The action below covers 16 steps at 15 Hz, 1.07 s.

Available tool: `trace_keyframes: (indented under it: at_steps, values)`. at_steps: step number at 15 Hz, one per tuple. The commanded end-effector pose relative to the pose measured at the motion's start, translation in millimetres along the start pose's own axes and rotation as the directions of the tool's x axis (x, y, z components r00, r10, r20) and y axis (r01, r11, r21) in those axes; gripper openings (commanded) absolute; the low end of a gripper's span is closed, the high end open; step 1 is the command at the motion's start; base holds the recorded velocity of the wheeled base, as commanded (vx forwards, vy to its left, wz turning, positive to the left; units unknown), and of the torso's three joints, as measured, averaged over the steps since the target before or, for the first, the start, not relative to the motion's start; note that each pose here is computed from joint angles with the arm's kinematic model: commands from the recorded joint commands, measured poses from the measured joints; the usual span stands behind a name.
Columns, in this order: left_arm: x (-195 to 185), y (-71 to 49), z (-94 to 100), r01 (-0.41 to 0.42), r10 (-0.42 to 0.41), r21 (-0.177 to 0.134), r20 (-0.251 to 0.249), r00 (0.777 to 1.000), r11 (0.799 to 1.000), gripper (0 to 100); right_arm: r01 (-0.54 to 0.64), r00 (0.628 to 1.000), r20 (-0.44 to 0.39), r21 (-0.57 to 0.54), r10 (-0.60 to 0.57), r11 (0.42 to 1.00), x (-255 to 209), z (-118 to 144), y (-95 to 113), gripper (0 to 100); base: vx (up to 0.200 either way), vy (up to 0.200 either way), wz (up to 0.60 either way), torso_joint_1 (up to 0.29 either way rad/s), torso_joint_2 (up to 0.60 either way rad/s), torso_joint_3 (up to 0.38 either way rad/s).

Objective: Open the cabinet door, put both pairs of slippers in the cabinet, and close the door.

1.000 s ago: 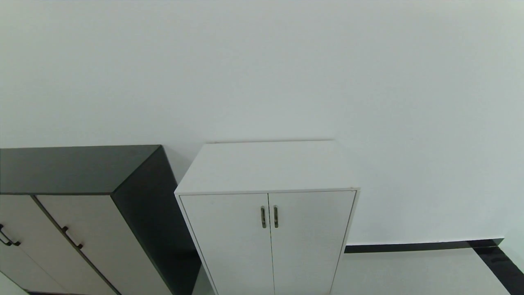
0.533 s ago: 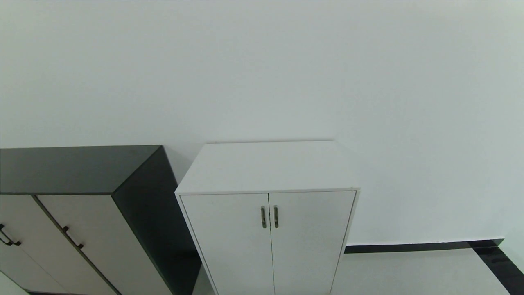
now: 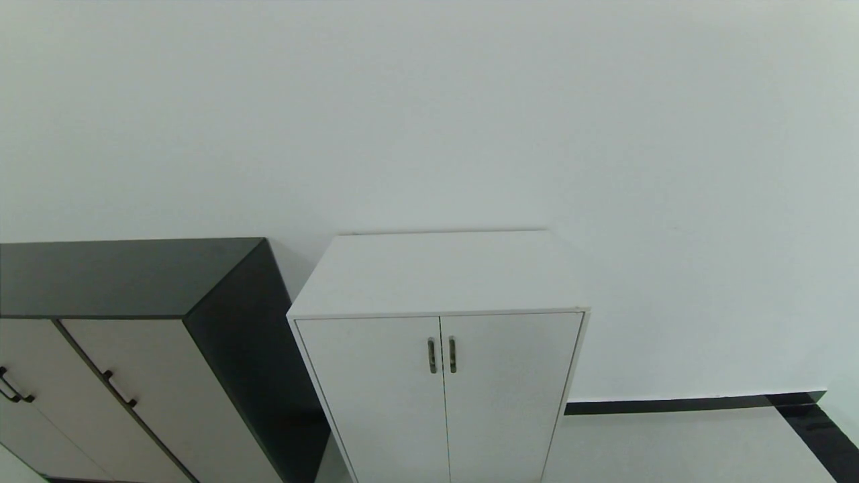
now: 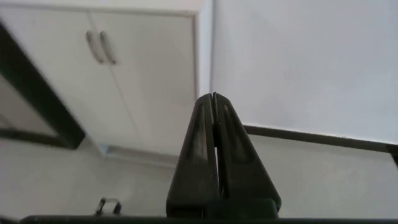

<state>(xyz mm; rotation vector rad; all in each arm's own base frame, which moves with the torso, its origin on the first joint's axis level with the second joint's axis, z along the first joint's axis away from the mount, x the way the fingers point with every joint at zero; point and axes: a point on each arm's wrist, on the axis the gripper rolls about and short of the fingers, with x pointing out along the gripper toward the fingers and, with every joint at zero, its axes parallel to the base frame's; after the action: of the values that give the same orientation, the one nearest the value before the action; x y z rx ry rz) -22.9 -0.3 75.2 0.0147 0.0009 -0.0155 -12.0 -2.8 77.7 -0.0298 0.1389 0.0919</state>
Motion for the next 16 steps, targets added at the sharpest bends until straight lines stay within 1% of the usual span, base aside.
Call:
trace_keyframes:
  at_steps: [1, 2, 7, 8, 9, 10, 11, 13, 14, 16]
  values:
    - [0.1, 0.0, 0.0, 0.0, 0.0, -0.001, -0.002, 1.0, 1.0, 0, 0.243, 0.97, 0.015, 0.036, -0.243, 0.969, -2.0, -0.6, 3.4, 0, 0.0, 0.0, 0.0, 0.0, 0.0, 0.0]
    - [0.1, 0.0, 0.1, 0.0, 0.0, -0.001, 0.0, 1.0, 1.0, 0, 0.28, 0.96, 0.021, 0.041, -0.281, 0.959, -2.4, -0.8, 4.1, 0, 0.0, 0.0, 0.0, 0.0, 0.0, 0.0]
    - [0.1, 0.0, 0.0, 0.0, 0.0, 0.001, -0.002, 1.0, 1.0, 0, 0.267, 0.963, 0.024, 0.055, -0.269, 0.962, -2.5, -0.8, 4.6, 0, 0.0, 0.0, 0.0, 0.0, 0.0, 0.0]
    - [0.1, 0.0, 0.1, 0.0, 0.0, 0.001, 0.0, 1.0, 1.0, 0, 0.2, 0.979, 0.028, 0.054, -0.202, 0.978, -2.2, -0.8, 5.9, 0, 0.0, 0.0, 0.0, 0.0, 0.0, 0.0]
    - [0.1, 0.0, 0.0, 0.0, 0.0, 0.001, -0.002, 1.0, 1.0, 0, 0.154, 0.987, 0.032, 0.046, -0.156, 0.987, -2.5, -0.8, 5.2, 0, 0.0, 0.0, 0.0, 0.0, 0.0, 0.0]
    - [0.1, 0.0, 0.0, 0.0, 0.0, -0.001, -0.002, 1.0, 1.0, 0, 0.076, 0.995, 0.06, 0.035, -0.078, 0.997, -4.6, -1.6, 4.2, 0, 0.0, 0.0, 0.0, 0.0, 0.0, 0.0]
    - [0.1, 0.0, 0.0, 0.0, 0.0, -0.001, -0.002, 1.0, 1.0, 0, 0.026, 0.995, 0.096, 0.025, -0.028, 0.999, -7.2, -2.6, 3.5, 0, 0.0, 0.0, 0.0, 0.0, 0.0, 0.0]
    - [0.1, 0.0, 0.0, 0.0, 0.0, 0.001, -0.002, 1.0, 1.0, 0, 0.039, 0.995, 0.09, 0.029, -0.042, 0.999, -6.9, -2.6, 3.8, 0, 0.0, 0.0, 0.0, 0.0, 0.0, 0.0]
    - [0.1, 0.0, 0.0, -0.002, 0.002, -0.001, -0.002, 1.0, 1.0, 0, 0.067, 0.989, 0.133, 0.027, -0.07, 0.997, -10.0, -4.0, 4.2, 0, 0.0, 0.0, 0.0, 0.0, 0.0, 0.0]
    - [0.1, 0.1, 0.1, -0.006, 0.006, -0.001, -0.001, 1.0, 1.0, 0, 0.087, 0.987, 0.131, 0.034, -0.09, 0.996, -9.9, -4.0, 3.9, 0, 0.0, 0.0, 0.0, 0.0, 0.0, 0.0]
